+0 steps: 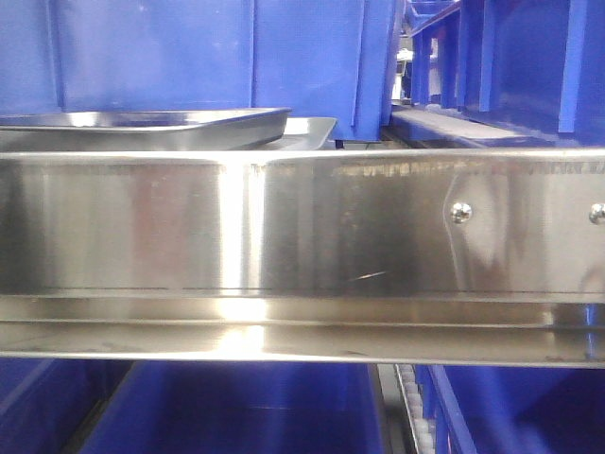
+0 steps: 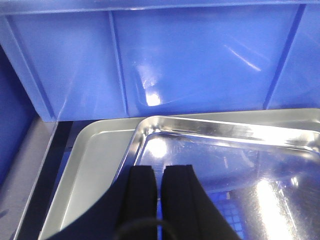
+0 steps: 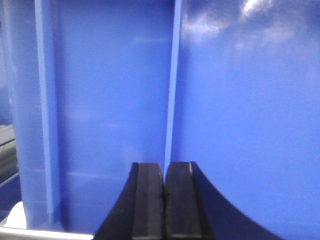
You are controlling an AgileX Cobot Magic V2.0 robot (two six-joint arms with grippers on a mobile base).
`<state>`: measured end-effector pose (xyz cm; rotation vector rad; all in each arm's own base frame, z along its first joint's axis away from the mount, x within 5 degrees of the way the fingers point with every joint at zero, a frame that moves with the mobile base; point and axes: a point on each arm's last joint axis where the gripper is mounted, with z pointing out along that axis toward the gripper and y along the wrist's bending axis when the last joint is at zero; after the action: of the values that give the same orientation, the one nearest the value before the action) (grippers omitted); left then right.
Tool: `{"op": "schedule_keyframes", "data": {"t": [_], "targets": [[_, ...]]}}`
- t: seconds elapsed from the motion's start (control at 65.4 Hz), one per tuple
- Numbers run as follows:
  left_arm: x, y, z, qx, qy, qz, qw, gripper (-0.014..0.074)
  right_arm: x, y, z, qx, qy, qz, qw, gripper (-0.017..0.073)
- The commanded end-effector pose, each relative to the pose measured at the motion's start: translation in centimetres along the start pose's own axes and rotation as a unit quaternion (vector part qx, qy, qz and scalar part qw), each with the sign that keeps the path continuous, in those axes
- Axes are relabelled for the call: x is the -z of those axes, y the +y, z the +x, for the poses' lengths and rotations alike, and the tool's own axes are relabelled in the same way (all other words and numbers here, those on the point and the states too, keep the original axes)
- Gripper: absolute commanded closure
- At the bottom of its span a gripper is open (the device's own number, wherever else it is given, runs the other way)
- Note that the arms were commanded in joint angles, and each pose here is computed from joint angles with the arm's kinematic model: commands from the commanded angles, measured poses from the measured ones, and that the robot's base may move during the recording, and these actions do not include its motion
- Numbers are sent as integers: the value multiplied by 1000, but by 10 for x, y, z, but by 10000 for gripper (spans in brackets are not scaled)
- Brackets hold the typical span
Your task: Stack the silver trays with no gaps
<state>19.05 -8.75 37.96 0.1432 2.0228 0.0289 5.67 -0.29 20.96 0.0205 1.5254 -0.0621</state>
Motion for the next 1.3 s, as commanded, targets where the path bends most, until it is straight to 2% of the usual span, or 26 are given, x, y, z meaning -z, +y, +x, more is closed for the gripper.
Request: {"op": "schedule_keyframes", "data": {"t": [0.0, 0.734, 0.994, 1.086, 1.193, 1.224, 1.285], "targets": [[1, -1, -1, -3, -6, 5, 1000, 569, 0, 0, -2, 2, -10, 3, 1000, 628], [1, -1, -1, -3, -6, 5, 1000, 569, 0, 0, -2, 2, -10, 3, 1000, 628], [2, -7, -7, -3, -37, 40, 999, 569, 0, 0, -2, 2, -10, 3, 1000, 628], [-1, -5, -7, 30, -38, 50, 998, 569, 0, 0, -2, 2, -10, 3, 1000, 628], [2, 5, -12, 126, -55, 84, 987, 569, 0, 0, -2, 2, -10, 3, 1000, 628], [3, 9, -11, 160, -56, 93, 981, 569, 0, 0, -2, 2, -10, 3, 1000, 628], [10, 19, -9, 208, -72, 102, 970, 569, 0, 0, -2, 2, -10, 3, 1000, 628]]}}
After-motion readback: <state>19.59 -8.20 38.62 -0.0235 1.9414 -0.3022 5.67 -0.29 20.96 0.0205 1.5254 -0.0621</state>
